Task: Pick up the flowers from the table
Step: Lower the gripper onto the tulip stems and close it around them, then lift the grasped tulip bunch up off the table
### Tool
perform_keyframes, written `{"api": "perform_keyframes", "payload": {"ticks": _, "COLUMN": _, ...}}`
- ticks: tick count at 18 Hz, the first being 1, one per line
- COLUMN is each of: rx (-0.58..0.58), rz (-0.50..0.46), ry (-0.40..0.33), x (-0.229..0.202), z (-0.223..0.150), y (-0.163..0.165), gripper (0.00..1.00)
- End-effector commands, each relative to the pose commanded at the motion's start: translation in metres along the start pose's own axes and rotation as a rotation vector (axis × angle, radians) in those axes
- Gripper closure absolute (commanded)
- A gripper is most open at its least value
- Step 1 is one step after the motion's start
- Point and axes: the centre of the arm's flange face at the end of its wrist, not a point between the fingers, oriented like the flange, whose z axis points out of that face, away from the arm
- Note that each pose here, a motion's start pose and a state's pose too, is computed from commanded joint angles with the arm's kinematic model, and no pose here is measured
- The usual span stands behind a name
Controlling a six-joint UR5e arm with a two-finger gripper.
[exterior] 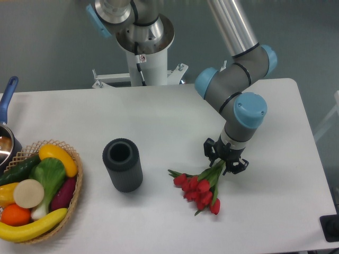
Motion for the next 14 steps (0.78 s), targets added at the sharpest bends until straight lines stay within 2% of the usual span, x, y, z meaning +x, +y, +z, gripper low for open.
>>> {"api": "perform_keyframes", "payload": {"ticks": 3, "rx": 0.001, "rz": -0.002, "ry": -0.004, "x": 0.000, "z": -0.003, "y": -0.001, "gripper": 0.79}}
{"api": "perform_keyframes", "payload": {"ticks": 7, "rx": 0.006, "rz": 0.002, "ry": -0.014, "x": -0.003, "z": -0.007, "y": -0.002, "gripper": 0.80}}
{"api": "perform_keyframes", "payload": {"ticks": 9, "rx": 0.017, "rz": 0.009, "ry": -0.043, "x": -0.007, "z": -0.023, "y": -0.005, "gripper": 0.80}}
{"api": "perform_keyframes", "payload": {"ticks": 14, "rx": 0.069, "rz": 0.024, "ry": -0.163, "x": -0.014, "z": -0.096, "y": -0.018, "gripper": 0.80}}
